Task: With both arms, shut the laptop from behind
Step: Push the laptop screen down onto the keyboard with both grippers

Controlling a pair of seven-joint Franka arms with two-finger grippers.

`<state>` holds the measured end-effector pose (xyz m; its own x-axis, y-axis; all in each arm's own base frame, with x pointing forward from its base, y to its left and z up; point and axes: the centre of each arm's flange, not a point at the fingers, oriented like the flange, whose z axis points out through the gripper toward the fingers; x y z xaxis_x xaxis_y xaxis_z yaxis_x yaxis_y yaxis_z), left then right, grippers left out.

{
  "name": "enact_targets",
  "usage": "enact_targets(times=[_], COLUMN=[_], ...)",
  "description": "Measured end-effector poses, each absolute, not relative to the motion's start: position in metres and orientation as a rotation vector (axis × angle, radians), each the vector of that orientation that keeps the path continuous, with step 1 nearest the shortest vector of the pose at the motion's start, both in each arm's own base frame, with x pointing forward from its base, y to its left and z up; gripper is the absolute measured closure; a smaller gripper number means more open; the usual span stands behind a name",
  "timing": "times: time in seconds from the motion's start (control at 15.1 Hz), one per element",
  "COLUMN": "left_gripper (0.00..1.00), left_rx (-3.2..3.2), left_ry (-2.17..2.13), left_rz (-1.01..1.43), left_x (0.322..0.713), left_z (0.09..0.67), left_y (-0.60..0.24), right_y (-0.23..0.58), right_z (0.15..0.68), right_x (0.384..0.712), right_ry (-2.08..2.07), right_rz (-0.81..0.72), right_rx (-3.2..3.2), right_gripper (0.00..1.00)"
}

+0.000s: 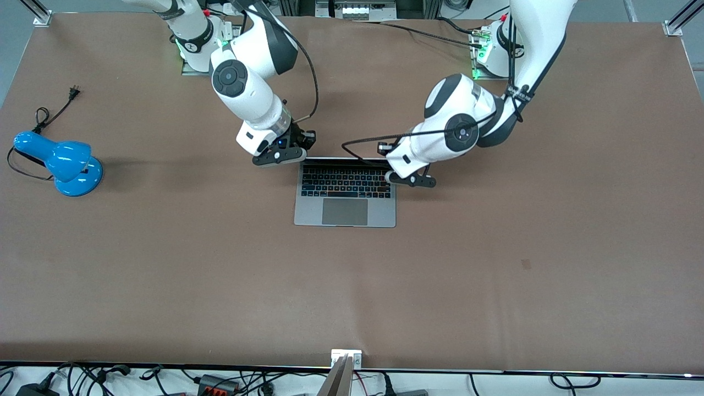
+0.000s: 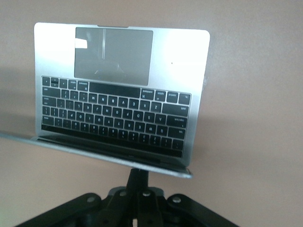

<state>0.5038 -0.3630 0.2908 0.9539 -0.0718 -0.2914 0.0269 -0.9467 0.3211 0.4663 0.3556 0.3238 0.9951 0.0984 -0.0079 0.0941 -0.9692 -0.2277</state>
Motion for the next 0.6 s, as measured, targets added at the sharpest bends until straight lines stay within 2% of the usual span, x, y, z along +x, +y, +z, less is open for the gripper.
enact_targets(times=[0.6], left_gripper=[0.99], left_rx=[2.742], left_ry=[0.001], left_rz=[-0.467], left_x=[0.533], left_z=[0.26], left_y=[-0.369], right_y=[0.363], right_z=[0.306], right_x=[0.504], right_ry=[-0.112], right_rz=[-0.024], right_rx=[-2.911], right_gripper=[0.99])
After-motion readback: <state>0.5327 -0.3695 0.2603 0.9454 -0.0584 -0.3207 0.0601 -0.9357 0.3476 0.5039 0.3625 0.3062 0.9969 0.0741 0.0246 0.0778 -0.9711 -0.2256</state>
